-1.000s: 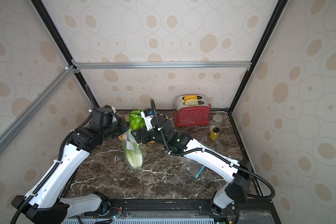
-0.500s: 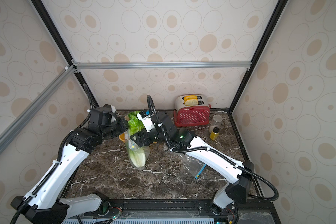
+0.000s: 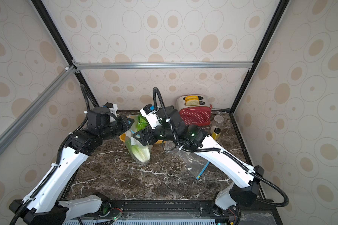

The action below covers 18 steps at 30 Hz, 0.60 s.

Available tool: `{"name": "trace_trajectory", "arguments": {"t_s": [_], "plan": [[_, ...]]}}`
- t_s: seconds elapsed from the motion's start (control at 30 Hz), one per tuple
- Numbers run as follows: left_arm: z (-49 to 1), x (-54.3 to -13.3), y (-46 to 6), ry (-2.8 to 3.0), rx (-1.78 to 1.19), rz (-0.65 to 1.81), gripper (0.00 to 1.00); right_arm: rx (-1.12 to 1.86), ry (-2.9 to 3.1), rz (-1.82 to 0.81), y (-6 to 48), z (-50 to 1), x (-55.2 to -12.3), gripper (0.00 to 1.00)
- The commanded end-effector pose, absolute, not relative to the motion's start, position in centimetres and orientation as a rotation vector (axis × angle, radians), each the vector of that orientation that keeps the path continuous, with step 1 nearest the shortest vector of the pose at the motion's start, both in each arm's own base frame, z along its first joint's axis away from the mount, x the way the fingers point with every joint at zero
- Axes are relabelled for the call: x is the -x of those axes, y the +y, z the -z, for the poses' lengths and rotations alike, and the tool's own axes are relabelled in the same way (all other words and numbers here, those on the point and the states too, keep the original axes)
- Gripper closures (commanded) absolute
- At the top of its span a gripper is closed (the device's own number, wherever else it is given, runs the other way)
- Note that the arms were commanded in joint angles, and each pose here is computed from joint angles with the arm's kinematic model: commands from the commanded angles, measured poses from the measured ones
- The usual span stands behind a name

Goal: Put the chinese cabbages into a zipper bag and zip it
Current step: Place the Chinese cabbage in the zipper food storage bag, then adjust the zipper food storage bag at the center of the board.

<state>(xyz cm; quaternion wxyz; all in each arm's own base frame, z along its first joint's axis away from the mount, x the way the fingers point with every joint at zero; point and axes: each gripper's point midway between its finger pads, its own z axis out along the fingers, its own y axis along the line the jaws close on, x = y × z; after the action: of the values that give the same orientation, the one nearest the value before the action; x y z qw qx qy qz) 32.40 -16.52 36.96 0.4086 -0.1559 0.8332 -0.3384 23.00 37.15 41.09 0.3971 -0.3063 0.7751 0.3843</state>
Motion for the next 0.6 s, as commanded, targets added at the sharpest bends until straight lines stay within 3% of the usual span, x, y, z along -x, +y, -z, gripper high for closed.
{"name": "trace_trajectory", "arguments": {"t_s": [0.0,0.17,0.3,0.47,0.57], "plan": [[-40.4,-32.2,-16.6,1.984,0.372,0.918,1.0,0.664,2.024,-0.862,33.2,-41.8,-23.8,0.19],[-40.9,-32.2,-17.2,1.964,0.363,0.972,1.0,0.35,2.139,-0.826,27.1,-40.2,-28.1,0.22],[-41.2,-32.1,-17.3,1.962,0.349,0.984,1.0,0.231,2.256,-0.715,24.5,-35.4,-30.9,0.24],[-41.0,-32.2,-17.9,1.985,0.33,1.002,1.0,0.25,2.434,-0.745,25.9,-29.2,-31.8,0.31],[-41.1,-32.1,-17.9,1.986,0.326,1.003,1.0,0.31,2.473,-0.865,28.4,-28.2,-31.2,0.33]]}}
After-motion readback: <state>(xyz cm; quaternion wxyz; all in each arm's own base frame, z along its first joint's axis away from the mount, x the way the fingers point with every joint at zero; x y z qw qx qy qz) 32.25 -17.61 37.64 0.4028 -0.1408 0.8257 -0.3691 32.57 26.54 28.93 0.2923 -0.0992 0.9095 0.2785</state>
